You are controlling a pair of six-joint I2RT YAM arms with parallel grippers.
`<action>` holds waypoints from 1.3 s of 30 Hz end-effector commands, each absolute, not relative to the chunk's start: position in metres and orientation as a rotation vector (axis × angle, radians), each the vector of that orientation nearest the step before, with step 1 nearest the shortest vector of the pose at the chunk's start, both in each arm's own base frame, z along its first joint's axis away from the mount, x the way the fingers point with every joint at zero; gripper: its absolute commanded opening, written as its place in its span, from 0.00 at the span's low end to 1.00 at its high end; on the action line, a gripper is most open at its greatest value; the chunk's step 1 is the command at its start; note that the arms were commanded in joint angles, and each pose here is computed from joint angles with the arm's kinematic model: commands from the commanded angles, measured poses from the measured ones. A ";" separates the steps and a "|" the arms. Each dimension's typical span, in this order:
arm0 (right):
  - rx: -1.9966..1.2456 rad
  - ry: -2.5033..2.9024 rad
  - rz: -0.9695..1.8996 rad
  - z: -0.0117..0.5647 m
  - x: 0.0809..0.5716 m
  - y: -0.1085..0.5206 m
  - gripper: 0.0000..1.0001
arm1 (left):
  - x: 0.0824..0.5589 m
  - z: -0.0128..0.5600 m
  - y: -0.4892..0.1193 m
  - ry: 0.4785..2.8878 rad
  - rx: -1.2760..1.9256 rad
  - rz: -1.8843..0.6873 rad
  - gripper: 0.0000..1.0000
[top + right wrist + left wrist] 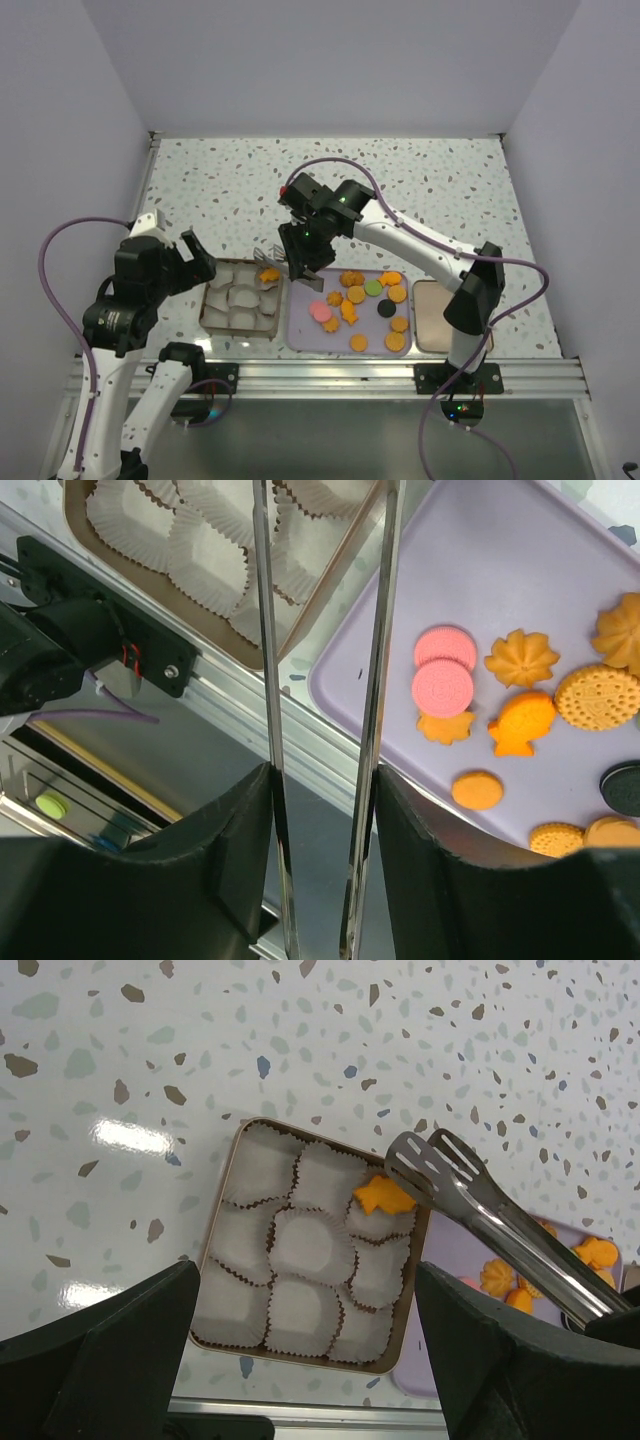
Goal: Pack the cookies
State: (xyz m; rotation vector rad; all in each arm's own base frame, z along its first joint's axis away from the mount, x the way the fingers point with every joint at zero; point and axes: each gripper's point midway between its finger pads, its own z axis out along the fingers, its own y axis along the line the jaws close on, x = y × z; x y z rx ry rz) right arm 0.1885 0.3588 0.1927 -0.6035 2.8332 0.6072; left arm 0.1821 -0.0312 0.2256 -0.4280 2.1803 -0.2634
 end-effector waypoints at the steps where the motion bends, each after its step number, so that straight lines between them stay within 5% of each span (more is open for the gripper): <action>1: -0.615 2.787 0.622 0.203 0.193 0.363 0.47 | 0.187 0.241 -0.029 2.148 -0.385 -0.246 0.95; 15: -0.531 2.695 0.524 0.245 0.186 0.313 0.48 | 0.195 0.245 -0.032 2.144 -0.367 -0.252 0.95; 39: -0.342 2.746 0.283 0.214 0.142 0.206 0.49 | 0.197 0.246 -0.040 2.149 -0.332 -0.295 0.95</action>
